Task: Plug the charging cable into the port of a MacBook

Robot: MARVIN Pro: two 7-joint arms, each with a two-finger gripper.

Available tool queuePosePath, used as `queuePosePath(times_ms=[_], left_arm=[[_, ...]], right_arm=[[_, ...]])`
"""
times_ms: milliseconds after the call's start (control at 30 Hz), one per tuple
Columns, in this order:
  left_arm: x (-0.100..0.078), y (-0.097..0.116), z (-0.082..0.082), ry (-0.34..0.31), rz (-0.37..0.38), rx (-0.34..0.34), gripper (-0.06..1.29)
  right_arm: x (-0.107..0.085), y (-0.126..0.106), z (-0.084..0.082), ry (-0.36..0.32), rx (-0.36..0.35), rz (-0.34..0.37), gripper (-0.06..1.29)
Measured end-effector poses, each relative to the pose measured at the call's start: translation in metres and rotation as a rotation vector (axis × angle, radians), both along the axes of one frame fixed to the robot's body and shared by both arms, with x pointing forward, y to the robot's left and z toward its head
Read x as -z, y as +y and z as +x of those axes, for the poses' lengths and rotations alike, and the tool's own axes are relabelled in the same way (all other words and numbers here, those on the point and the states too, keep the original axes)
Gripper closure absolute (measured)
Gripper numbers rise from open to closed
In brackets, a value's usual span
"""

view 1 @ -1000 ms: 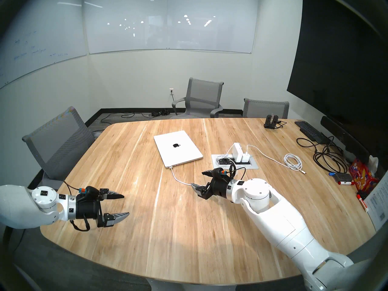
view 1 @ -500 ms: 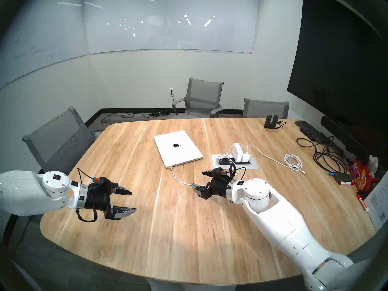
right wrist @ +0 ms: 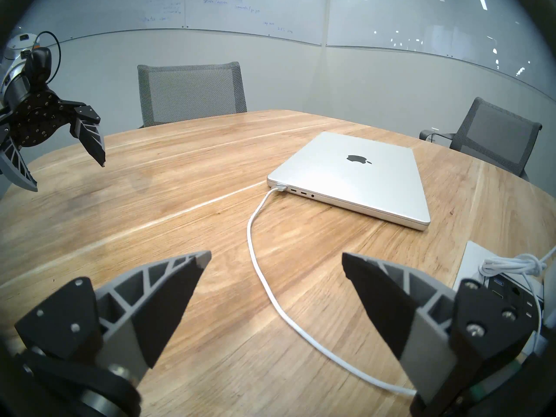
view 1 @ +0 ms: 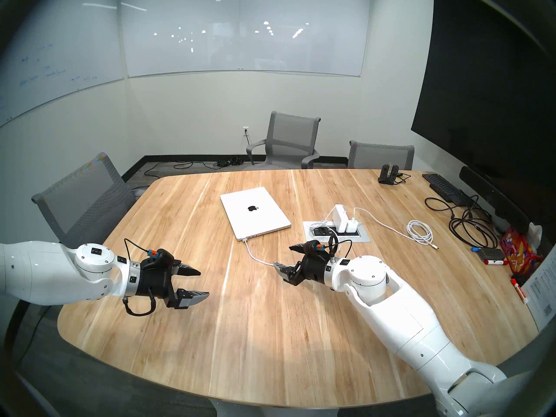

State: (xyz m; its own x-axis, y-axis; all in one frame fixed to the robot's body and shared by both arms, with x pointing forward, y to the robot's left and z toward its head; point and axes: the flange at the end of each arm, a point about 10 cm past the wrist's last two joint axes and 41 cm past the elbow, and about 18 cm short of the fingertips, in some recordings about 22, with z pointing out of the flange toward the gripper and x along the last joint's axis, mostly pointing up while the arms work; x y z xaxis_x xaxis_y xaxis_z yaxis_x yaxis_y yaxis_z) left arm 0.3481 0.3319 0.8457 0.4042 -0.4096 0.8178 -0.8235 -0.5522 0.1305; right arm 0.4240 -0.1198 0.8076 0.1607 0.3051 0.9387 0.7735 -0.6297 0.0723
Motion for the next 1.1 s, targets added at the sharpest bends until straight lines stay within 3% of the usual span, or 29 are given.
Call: queuePosePath(times_ms=[1100], left_arm=[[0.008,-0.075,0.056,-0.006,-0.041,0.004,-0.01]], right_arm=[[0.000,0.000,0.000,-0.001,0.000,0.001,0.04]])
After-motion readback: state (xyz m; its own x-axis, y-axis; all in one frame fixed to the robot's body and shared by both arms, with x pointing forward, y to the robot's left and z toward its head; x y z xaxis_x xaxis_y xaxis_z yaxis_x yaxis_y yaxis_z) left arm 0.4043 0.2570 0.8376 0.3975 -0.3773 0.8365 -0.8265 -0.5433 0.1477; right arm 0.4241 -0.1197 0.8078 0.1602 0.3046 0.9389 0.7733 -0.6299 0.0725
